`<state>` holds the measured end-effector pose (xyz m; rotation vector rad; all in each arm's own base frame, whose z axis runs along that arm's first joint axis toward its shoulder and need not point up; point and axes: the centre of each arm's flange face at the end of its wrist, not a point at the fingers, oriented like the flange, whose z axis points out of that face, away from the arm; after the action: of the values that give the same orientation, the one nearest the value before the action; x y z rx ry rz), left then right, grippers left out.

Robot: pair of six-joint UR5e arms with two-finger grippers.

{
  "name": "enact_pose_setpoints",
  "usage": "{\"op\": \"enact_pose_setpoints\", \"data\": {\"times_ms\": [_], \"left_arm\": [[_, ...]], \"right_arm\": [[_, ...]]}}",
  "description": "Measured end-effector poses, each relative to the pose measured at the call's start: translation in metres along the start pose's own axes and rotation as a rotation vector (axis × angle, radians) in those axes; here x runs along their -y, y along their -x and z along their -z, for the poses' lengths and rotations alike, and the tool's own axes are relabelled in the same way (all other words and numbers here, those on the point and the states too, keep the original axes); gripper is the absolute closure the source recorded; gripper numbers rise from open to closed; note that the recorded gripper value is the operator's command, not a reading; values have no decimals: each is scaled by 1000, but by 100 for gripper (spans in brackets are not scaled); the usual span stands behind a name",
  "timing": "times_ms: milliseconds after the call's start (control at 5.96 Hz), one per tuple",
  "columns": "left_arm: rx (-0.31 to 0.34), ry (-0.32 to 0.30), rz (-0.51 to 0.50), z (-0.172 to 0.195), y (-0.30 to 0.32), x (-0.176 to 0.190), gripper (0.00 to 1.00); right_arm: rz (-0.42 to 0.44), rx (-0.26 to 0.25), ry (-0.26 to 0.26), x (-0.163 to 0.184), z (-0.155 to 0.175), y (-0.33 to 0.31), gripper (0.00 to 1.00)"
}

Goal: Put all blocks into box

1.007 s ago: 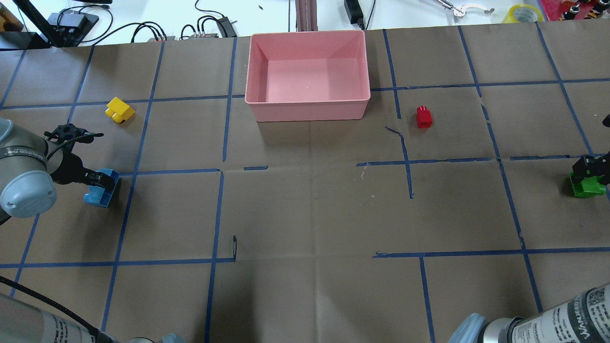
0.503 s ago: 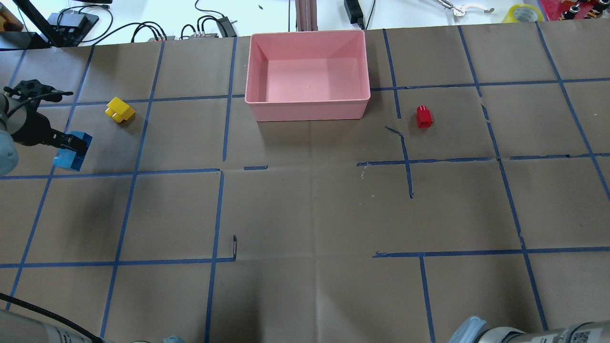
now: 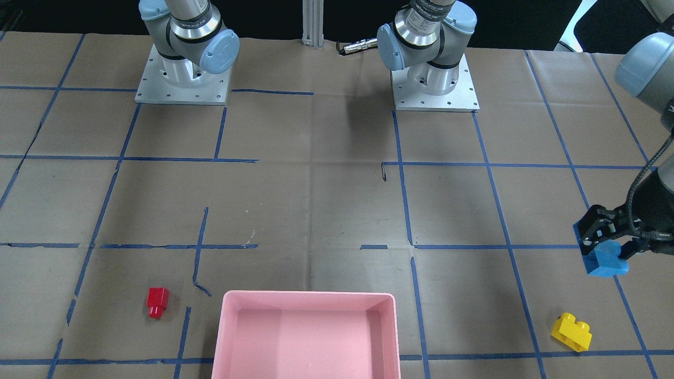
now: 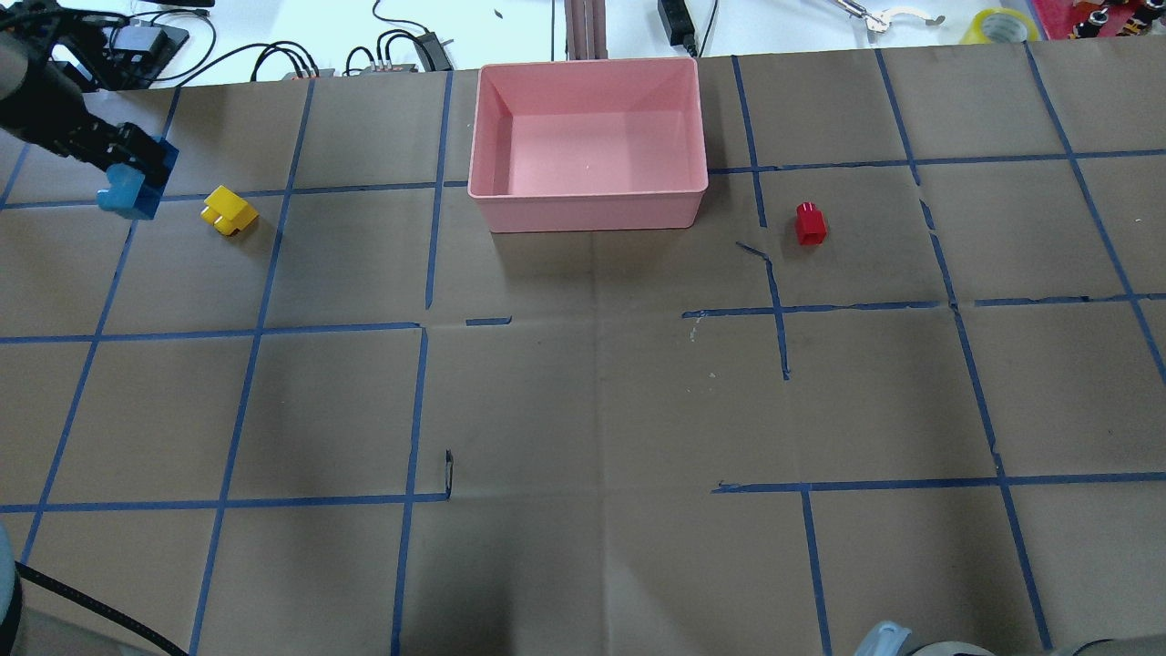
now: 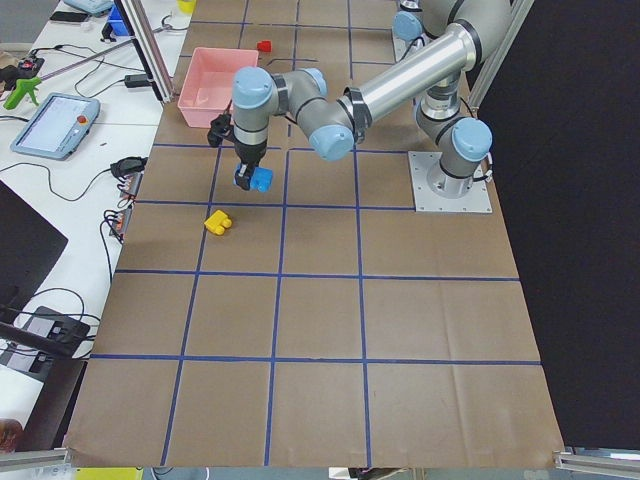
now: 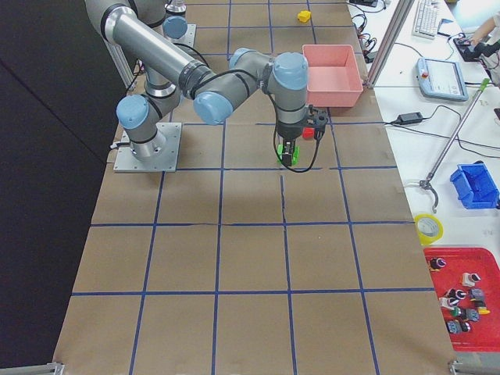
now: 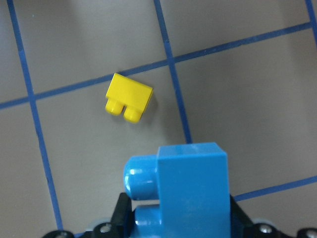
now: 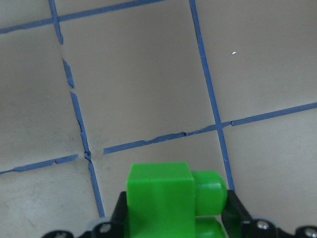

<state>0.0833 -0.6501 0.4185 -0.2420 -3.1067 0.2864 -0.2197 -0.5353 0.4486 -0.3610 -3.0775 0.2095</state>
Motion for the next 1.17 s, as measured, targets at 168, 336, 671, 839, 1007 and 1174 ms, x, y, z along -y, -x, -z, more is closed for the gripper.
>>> {"op": "enact_pose_setpoints", "data": {"times_ms": [168, 336, 671, 839, 1007, 1174], "left_arm": [[-12, -13, 73, -3, -60, 35, 81], [-16, -23, 127, -10, -118, 66, 81], [-23, -42, 210, -41, -246, 125, 80], [-36, -40, 229, -67, -302, 145, 80], [-41, -18, 237, -103, -341, 155, 78], [-41, 8, 238, -133, -361, 156, 27]], "right_arm": [[-5, 7, 3, 4, 9, 11, 91], [-4, 27, -3, 7, 16, 17, 91], [-6, 80, -71, 21, 42, 29, 92], [-24, 99, -98, 29, 51, 39, 92], [-55, 113, -107, 42, 51, 55, 91], [-91, 120, -111, 59, 47, 77, 91]]}}
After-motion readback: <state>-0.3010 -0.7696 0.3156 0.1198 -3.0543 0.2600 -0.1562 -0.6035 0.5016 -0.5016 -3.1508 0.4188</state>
